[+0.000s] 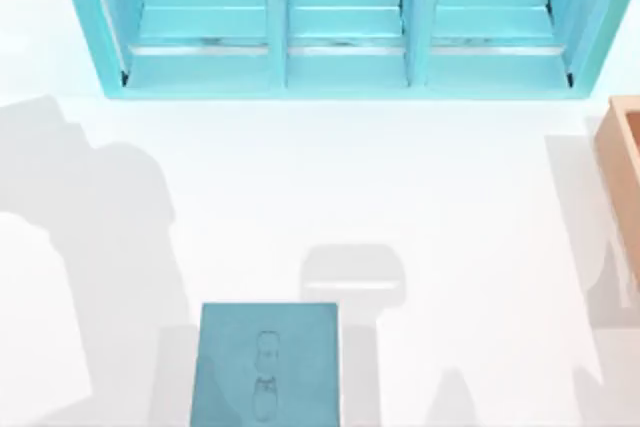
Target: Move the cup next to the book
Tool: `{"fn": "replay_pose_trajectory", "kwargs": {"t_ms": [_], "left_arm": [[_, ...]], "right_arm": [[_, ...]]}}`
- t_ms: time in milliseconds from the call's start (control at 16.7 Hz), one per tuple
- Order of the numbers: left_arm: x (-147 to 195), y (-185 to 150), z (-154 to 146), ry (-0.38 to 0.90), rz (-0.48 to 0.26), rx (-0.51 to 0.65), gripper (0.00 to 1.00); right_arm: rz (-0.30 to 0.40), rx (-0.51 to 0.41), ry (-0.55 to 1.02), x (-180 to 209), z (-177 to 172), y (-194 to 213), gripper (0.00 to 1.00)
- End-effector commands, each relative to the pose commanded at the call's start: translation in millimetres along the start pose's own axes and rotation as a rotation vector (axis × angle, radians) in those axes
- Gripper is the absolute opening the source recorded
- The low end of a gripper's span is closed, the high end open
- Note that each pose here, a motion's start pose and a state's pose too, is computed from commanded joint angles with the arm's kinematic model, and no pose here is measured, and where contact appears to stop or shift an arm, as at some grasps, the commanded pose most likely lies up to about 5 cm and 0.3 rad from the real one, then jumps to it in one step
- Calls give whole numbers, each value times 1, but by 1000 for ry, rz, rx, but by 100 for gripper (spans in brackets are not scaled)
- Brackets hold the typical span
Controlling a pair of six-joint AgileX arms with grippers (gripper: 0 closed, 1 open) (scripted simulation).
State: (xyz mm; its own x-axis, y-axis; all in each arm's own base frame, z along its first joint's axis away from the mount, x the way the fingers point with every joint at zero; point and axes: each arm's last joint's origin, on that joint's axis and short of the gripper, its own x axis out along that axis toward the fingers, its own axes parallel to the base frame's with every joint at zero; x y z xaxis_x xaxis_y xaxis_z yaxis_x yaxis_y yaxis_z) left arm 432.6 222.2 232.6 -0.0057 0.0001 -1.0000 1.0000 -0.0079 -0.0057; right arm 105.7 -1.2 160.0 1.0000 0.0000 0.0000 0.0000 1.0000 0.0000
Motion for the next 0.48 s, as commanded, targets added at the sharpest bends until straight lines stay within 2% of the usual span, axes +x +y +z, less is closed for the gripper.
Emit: {"fn": "replay_pose_trajectory", "kwargs": {"t_ms": [180, 480], "left_arm": [[-1, -9, -18, -1, 4, 11, 100], [-2, -11, -20, 0, 7, 12, 100]], "right_arm": [[0, 0, 0, 0, 0, 0, 100], [0, 0, 0, 0, 0, 0, 100]]}}
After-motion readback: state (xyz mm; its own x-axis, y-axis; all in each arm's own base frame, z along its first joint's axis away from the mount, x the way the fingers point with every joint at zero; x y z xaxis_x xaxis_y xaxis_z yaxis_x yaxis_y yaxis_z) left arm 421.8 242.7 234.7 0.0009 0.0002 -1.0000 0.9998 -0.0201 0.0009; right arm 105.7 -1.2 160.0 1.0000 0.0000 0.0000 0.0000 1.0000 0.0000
